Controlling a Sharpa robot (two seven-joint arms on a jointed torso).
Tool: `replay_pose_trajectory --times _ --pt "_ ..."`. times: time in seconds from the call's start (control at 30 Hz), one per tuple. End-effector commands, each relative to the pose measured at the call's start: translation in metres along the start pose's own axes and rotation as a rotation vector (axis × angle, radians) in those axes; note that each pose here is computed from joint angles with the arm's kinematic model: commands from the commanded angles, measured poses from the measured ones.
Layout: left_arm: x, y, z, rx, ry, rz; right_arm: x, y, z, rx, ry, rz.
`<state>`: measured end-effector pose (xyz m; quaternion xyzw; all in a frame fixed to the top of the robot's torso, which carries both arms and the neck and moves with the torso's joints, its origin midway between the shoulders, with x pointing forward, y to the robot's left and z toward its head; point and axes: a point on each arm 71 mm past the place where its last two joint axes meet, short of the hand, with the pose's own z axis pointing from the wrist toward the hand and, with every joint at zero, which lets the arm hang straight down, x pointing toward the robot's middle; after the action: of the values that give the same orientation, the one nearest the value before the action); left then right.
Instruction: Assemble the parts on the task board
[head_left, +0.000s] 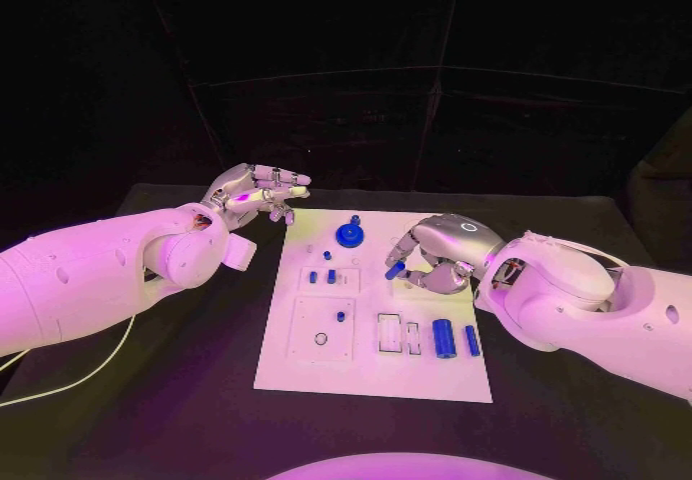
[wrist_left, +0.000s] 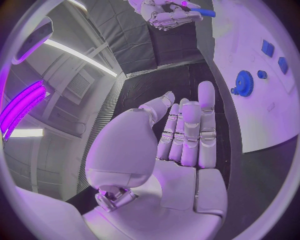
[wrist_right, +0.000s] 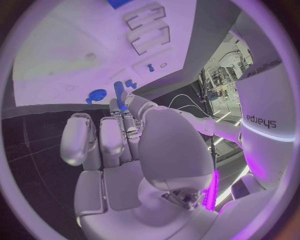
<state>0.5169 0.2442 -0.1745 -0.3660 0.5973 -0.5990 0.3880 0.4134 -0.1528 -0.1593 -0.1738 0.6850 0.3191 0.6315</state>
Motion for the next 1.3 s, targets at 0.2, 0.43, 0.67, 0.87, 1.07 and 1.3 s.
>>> replay_pose_trajectory --times 0.2,0.43,0.67,0.87,1.07,1.3 --pt "0.0036 -0.0015 0.0011 0.009 0.015 -0.009 0.003 0.043 0.028 -0.154 -0.033 0.066" --pt "0.0068 -0.0017 0.0026 0.012 0.022 -0.012 0.03 0.074 0.046 -0.257 0.05 0.072" --pt "0.0083 -0.0019 0.0033 0.013 0.025 -0.013 0.054 0.089 0.053 -0.297 0.134 0.053" --pt "0.009 -0.0019 0.0038 0.013 0.027 -0.013 0.068 0.091 0.055 -0.294 0.197 0.028" --pt "0.0095 -0.0019 0.004 0.013 0.029 -0.014 0.076 0.092 0.057 -0.291 0.22 0.003" --pt "0.0093 -0.0018 0.004 0.013 0.029 -0.014 0.08 0.09 0.058 -0.274 0.227 -0.009"
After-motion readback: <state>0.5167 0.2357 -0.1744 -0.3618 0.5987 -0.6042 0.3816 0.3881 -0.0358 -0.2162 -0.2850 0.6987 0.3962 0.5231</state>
